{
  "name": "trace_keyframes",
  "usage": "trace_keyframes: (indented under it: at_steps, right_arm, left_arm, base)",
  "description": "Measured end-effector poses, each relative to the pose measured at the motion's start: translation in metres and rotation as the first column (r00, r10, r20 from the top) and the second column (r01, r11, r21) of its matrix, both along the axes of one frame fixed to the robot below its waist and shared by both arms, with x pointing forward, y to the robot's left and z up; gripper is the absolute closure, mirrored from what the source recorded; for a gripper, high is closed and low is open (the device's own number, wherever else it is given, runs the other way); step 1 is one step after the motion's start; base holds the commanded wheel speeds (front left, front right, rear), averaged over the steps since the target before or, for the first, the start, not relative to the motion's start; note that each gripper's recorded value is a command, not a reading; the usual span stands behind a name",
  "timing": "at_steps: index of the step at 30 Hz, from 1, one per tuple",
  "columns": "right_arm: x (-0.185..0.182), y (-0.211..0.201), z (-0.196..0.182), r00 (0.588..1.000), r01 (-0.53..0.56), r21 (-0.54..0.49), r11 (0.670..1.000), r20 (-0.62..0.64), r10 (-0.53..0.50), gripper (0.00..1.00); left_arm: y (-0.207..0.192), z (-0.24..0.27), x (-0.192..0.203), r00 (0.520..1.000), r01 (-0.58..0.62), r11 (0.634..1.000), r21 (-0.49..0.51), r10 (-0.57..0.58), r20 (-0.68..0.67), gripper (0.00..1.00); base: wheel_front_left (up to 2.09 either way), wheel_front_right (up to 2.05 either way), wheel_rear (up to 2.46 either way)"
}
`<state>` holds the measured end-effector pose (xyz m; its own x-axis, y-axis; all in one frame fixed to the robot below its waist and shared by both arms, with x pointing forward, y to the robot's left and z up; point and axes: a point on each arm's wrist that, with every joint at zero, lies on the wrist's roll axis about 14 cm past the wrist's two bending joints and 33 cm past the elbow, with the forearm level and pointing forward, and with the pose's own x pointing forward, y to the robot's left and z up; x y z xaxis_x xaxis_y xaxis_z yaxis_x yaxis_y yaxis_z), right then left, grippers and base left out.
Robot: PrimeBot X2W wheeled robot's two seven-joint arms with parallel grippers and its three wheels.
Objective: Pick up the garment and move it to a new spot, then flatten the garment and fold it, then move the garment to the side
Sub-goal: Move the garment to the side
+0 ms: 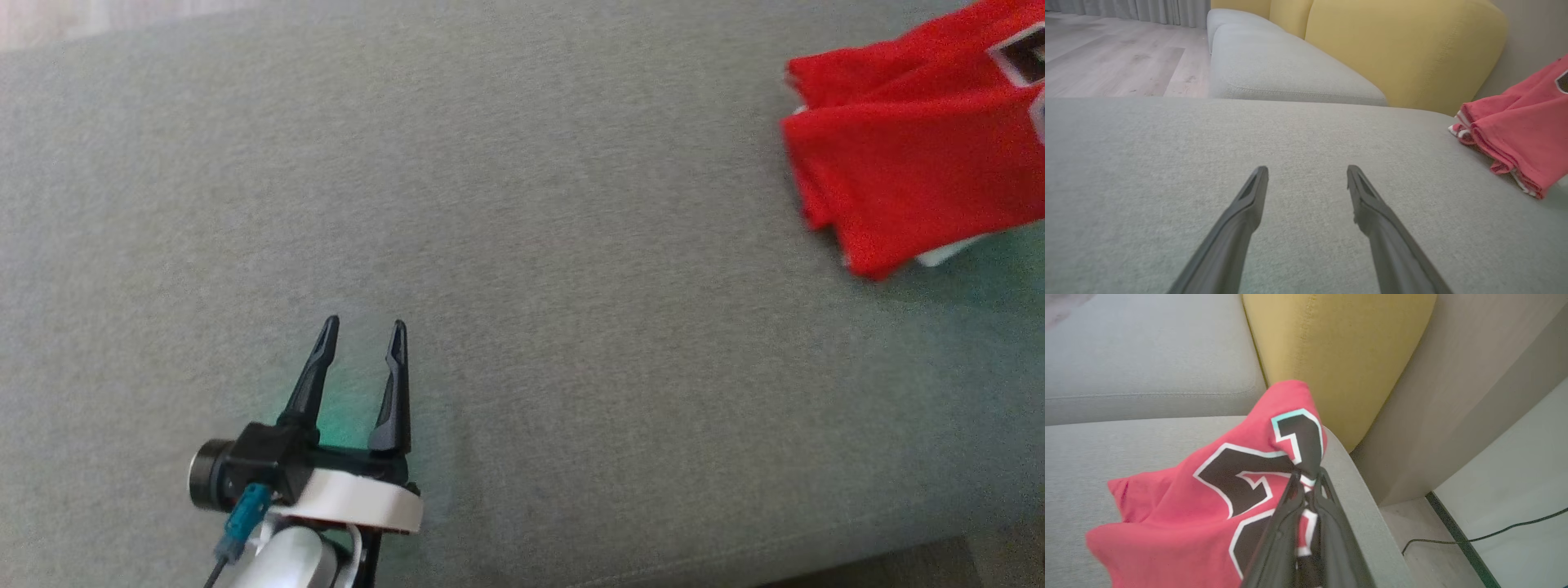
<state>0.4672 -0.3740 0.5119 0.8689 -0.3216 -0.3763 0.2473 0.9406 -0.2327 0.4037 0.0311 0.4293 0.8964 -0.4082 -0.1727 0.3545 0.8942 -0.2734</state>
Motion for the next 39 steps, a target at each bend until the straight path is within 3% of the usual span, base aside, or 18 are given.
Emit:
trace_keyframes:
  at_steps: [1, 2, 3, 14, 20, 26, 39]
  right_arm:
    - [0.001, -0.006, -0.002, 1.000, 0.017, -0.010, 1.000, -0.008, -0.017, 0.83]
    - [0.003, -0.012, -0.003, 0.999, 0.034, -0.021, 0.999, -0.008, -0.034, 0.46]
    - [0.004, -0.017, -0.004, 0.999, 0.047, -0.030, 0.998, -0.007, -0.047, 0.00]
    - [0.016, 0.000, -0.010, 0.997, 0.034, -0.005, 0.999, 0.073, -0.033, 0.00]
    - [0.024, 0.028, 0.020, 0.980, -0.048, -0.030, 0.998, 0.191, 0.052, 0.00]
    - [0.027, 0.071, 0.055, 0.931, -0.137, -0.026, 0.990, 0.337, 0.138, 0.00]
    - [-0.033, 0.155, 0.029, 0.867, -0.293, 0.115, 0.949, 0.450, 0.213, 0.00]
  left_arm:
    - [0.003, -0.002, 0.000, 1.000, -0.008, 1.000, 0.003, 0.008, -0.005, 0.00]
    - [0.006, -0.003, 0.000, 1.000, -0.016, 1.000, 0.005, 0.016, -0.009, 0.00]
    - [0.008, -0.005, 0.000, 1.000, -0.023, 1.000, 0.008, 0.023, -0.013, 0.00]
    - [0.020, 0.000, 0.002, 0.998, -0.058, 0.998, 0.022, 0.058, 0.009, 0.00]
    - [0.021, 0.016, 0.002, 0.996, -0.069, 0.998, 0.010, 0.069, 0.051, 0.00]
    - [0.039, 0.037, 0.006, 0.985, -0.138, 0.990, -0.010, 0.138, 0.102, 0.00]
    - [0.108, 0.037, -0.033, 0.928, -0.366, 0.930, 0.030, 0.363, 0.083, 0.00]
  base:
    - [0.00, 0.00, 0.00]
    - [0.00, 0.00, 0.00]
    - [0.00, 0.00, 0.00]
    - [0.00, 0.00, 0.00]
    - [0.00, 0.00, 0.00]
    - [0.00, 0.00, 0.00]
    - [0.00, 0.00, 0.00]
